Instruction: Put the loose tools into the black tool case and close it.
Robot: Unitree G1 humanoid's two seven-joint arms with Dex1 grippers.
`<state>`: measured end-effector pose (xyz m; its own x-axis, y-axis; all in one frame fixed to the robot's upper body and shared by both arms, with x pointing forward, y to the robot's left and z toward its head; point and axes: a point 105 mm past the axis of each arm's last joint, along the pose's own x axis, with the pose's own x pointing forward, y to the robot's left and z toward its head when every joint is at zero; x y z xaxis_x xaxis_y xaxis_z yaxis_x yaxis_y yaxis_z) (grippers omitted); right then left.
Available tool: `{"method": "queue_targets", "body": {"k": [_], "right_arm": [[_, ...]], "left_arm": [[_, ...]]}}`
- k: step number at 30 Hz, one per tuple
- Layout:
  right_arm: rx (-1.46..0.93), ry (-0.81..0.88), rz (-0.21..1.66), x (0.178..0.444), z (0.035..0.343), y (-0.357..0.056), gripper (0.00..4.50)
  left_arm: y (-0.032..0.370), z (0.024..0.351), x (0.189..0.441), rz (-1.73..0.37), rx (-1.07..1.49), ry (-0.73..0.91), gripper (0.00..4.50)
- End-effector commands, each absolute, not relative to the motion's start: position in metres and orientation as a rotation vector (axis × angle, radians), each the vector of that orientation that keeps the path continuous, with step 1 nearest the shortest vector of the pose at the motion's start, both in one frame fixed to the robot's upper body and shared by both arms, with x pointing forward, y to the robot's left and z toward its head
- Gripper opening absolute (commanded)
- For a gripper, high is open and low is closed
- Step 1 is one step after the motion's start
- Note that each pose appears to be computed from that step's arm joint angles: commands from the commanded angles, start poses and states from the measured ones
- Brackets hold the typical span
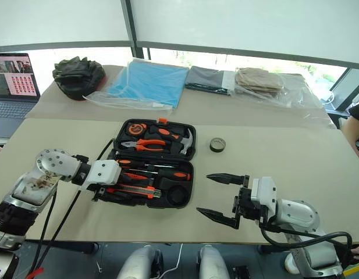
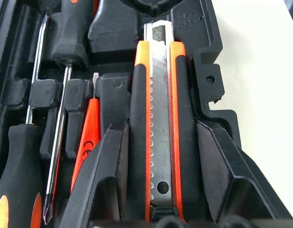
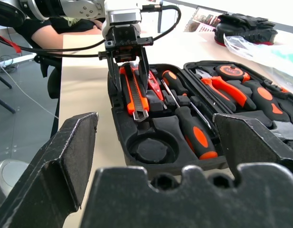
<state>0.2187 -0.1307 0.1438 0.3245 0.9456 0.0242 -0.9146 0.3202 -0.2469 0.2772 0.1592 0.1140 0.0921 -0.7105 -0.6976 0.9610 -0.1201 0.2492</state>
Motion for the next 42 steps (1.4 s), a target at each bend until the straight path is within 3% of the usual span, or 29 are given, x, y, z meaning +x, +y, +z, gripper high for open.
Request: {"method": "queue_targets", "body": {"k": [1, 9, 11, 13, 16, 17, 22, 25, 31, 38, 42], "right_arm": [[-0.227, -0.215, 1.235, 0.220, 0.150, -0.129, 4.50], [-0.213, -0.224, 1.241, 0.221, 0.149, -0.125, 4.50], [-0.209, -0.224, 1.242, 0.221, 0.148, -0.124, 4.50], [-0.207, -0.224, 1.243, 0.221, 0.148, -0.124, 4.50], [-0.203, -0.223, 1.244, 0.222, 0.147, -0.123, 4.50], [-0.201, -0.223, 1.244, 0.223, 0.147, -0.123, 4.50], [-0.193, -0.220, 1.245, 0.225, 0.145, -0.124, 4.50], [-0.186, -0.218, 1.240, 0.226, 0.144, -0.125, 4.50], [-0.174, -0.221, 1.225, 0.228, 0.141, -0.125, 4.50], [-0.170, -0.231, 1.221, 0.228, 0.140, -0.123, 4.50], [-0.169, -0.233, 1.222, 0.228, 0.140, -0.122, 4.50]], "left_arm": [[0.154, 0.101, 0.275, -1.485, 0.800, 0.471, 1.57], [0.150, 0.099, 0.270, -1.497, 0.760, 0.505, 1.57], [0.150, 0.100, 0.269, -1.501, 0.756, 0.496, 2.58], [0.148, 0.106, 0.272, -1.487, 0.749, 0.443, 3.12], [0.143, 0.121, 0.278, -1.484, 0.718, 0.339, 4.29], [0.141, 0.127, 0.279, -1.482, 0.691, 0.308, 4.43], [0.137, 0.171, 0.285, -1.463, 0.506, 0.147, 4.43], [0.146, 0.181, 0.286, -1.447, 0.474, 0.115, 4.43], [0.162, 0.149, 0.270, -1.493, 0.536, 0.140, 2.71], [0.168, 0.120, 0.270, -1.462, 0.616, 0.119, 0.06], [0.169, 0.109, 0.272, -1.431, 0.613, 0.145, 0.06]]}}
